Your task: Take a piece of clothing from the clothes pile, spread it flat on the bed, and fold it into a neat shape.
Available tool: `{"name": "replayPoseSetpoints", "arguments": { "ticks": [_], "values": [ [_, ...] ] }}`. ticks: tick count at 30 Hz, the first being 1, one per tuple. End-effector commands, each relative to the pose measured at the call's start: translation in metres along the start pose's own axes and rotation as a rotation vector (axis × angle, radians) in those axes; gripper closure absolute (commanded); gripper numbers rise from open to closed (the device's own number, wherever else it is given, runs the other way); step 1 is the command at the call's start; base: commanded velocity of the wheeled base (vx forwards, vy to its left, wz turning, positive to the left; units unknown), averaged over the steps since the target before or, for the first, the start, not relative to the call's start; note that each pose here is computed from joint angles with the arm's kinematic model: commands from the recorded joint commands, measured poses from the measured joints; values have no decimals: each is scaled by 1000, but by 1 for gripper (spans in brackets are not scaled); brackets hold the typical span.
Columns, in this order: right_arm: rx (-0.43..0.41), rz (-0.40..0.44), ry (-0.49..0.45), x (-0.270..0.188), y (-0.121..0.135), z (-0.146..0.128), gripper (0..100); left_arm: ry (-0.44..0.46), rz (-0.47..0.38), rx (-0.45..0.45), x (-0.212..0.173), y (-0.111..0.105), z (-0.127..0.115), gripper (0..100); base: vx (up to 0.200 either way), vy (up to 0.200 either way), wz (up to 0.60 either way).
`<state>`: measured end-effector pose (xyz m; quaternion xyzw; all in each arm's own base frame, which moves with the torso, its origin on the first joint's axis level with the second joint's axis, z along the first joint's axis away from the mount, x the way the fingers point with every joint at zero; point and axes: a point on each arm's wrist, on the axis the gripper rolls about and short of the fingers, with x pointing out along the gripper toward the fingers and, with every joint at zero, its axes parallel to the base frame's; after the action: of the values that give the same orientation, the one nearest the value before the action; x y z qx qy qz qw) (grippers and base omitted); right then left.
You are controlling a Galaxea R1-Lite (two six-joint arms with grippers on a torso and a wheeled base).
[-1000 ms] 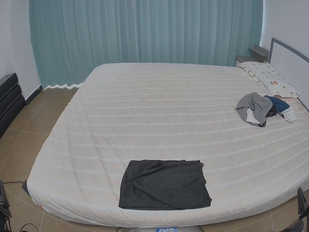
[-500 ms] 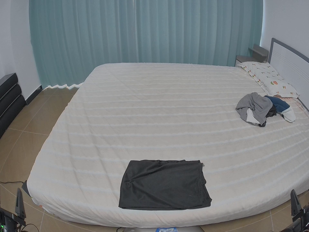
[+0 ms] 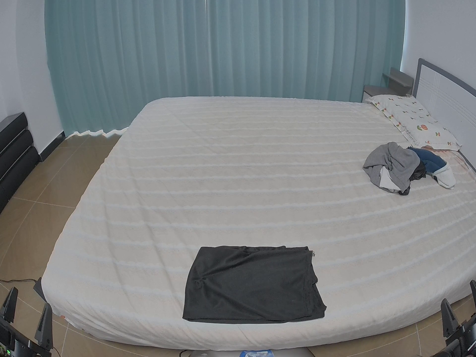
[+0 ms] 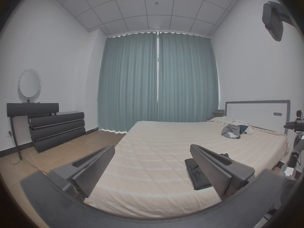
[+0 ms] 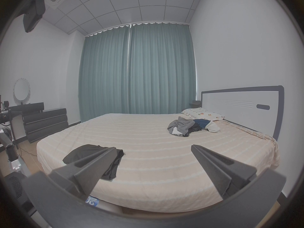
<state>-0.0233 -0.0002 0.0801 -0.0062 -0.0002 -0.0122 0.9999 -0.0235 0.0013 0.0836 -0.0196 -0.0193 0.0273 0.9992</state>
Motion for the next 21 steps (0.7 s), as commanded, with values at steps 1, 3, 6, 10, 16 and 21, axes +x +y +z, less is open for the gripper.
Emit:
{"name": "replayPoseSetpoints", "arguments": {
  "ticks": [1, 3, 6, 10, 16, 21],
  "values": [
    [0, 2, 4, 0, 0, -5, 0, 28, 4, -5, 0, 0, -7, 0, 0, 0, 0],
    [0, 2, 4, 0, 0, -5, 0, 33, -5, 6, 0, 0, -7, 0, 0, 0, 0],
    [-2, 2, 4, 0, 0, -5, 0, 41, -14, 23, 0, 0, -8, 0, 0, 0, 0],
    [-2, 2, 5, 0, 0, -5, 0, 39, -15, 32, 0, 0, -8, 0, 0, 0, 0],
    [2, 2, 4, 0, 0, -5, 0, 40, -16, 34, 0, 0, -8, 0, 0, 0, 0],
    [2, 2, 4, 0, 0, -5, 0, 41, -16, 34, 0, 0, -8, 0, 0, 0, 0]
  ]
}}
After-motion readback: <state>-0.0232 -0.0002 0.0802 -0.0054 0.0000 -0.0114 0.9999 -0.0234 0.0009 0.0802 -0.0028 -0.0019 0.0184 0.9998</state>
